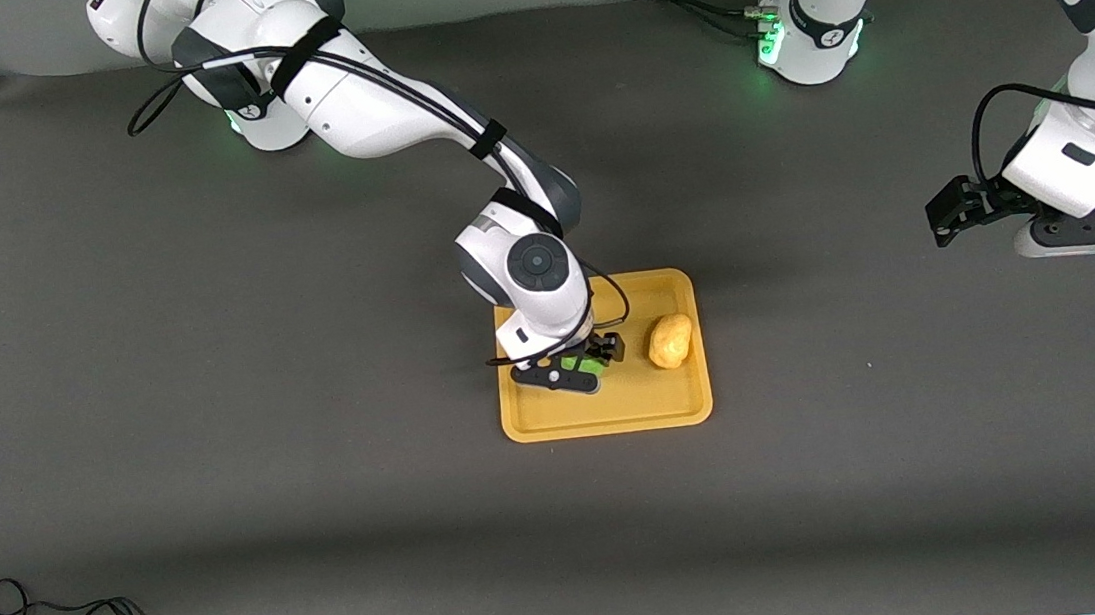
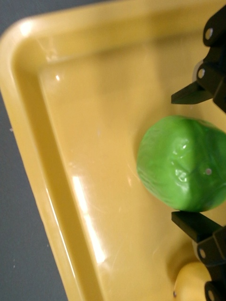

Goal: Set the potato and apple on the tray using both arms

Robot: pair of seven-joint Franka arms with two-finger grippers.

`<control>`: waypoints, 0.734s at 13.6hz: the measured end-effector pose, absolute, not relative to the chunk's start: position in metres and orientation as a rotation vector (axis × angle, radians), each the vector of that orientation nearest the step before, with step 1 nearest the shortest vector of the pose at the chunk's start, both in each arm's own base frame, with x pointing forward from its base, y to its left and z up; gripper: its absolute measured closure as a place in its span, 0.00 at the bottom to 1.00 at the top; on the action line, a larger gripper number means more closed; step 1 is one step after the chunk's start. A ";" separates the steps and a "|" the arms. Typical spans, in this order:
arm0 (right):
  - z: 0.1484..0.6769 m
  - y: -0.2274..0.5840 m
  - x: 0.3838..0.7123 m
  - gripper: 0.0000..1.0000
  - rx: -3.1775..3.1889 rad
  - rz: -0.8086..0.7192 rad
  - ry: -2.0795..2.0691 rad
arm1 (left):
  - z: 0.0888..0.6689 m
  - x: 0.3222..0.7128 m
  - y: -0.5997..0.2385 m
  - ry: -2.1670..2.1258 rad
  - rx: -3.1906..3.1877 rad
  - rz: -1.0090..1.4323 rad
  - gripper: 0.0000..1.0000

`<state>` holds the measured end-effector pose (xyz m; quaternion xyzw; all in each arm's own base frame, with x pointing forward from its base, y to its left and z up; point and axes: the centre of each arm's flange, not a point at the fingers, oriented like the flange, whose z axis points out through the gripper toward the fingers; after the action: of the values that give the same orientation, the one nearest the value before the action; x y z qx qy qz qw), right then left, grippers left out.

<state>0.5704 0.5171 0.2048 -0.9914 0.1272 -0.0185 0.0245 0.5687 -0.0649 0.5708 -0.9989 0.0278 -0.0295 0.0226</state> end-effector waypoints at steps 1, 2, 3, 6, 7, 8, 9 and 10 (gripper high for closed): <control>0.215 0.509 0.575 0.00 -3.100 -0.031 0.352 | 0.570 0.569 -0.061 0.067 -3.110 -0.086 0.00; 0.233 0.496 0.583 0.00 -3.125 -0.005 0.334 | 0.571 0.569 -0.058 0.053 -3.129 -0.083 0.00; 0.257 0.479 0.594 0.00 -3.133 0.008 0.335 | 0.572 0.569 -0.057 0.048 -3.137 -0.076 0.00; 0.344 0.431 0.617 0.00 -3.129 0.014 0.353 | 0.578 0.566 -0.060 0.053 -3.144 -0.050 0.00; 0.367 0.415 0.621 0.00 -3.132 0.021 0.349 | 0.579 0.566 -0.060 0.054 -3.145 -0.048 0.00; 0.388 0.399 0.625 0.00 -3.134 0.029 0.350 | 0.579 0.566 -0.060 0.054 -3.146 -0.048 0.00; 0.405 0.382 0.629 0.00 -3.134 0.033 0.360 | 0.580 0.566 -0.061 0.054 -3.147 -0.048 0.00; 0.420 0.362 0.633 0.00 -3.130 0.030 0.376 | 0.580 0.565 -0.061 0.054 -3.147 -0.047 0.00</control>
<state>0.6326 0.3624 0.4201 -0.9928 0.1193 0.0096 -0.0054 0.5654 -0.0608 0.5799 -0.9997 0.0171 -0.0148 -0.0033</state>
